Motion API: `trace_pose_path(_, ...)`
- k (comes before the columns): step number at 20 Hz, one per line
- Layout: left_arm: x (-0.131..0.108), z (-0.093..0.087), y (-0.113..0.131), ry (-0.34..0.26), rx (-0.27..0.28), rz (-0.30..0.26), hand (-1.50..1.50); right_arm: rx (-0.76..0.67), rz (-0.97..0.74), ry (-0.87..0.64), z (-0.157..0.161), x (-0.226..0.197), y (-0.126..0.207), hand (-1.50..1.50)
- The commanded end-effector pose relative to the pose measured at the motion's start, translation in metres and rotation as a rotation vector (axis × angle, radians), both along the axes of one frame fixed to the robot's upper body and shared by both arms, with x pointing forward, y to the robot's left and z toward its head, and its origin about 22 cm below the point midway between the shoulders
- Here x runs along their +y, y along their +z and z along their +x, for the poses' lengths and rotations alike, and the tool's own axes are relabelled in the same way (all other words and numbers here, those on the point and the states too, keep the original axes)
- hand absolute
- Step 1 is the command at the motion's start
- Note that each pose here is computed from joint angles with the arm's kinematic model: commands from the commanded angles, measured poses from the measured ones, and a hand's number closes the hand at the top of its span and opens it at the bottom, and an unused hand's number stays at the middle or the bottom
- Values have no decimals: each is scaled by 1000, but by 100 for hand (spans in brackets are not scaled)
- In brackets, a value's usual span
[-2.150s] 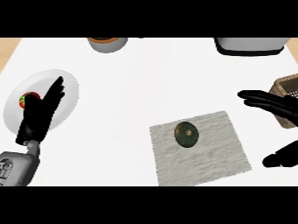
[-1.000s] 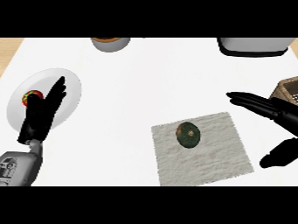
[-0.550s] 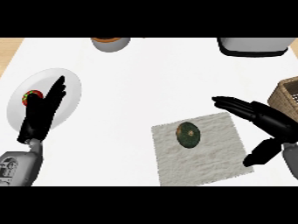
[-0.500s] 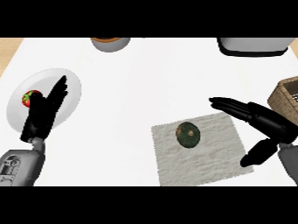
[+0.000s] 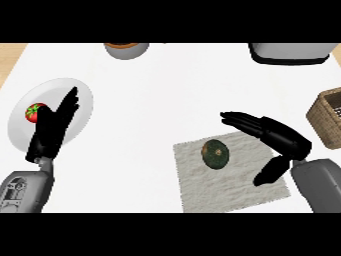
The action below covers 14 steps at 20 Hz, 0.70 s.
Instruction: Pick the squash from the placemat and place it in the basket
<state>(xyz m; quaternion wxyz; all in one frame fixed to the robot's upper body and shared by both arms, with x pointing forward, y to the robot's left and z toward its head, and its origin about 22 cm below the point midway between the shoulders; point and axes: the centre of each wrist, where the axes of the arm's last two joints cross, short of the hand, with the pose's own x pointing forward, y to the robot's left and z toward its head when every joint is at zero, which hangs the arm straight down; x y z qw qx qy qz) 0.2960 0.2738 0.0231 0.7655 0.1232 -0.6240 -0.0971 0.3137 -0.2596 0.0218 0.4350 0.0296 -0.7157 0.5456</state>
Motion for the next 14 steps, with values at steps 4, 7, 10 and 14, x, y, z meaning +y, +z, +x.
trace_pose_path(4,-9,6,3,-8,-3,3,0,-4,-11,22,-3,24,-13,-150)
trace_pose_path(7,4,0,10,5,-2,-7,0,2,-7,23,19,33,-24,-150)
trace_pose_path(10,2,0,11,-8,-3,-8,0,29,-8,5,12,33,-23,-150)
trace_pose_path(14,-7,-2,3,3,2,-7,0,36,-50,17,-1,24,-35,-150)
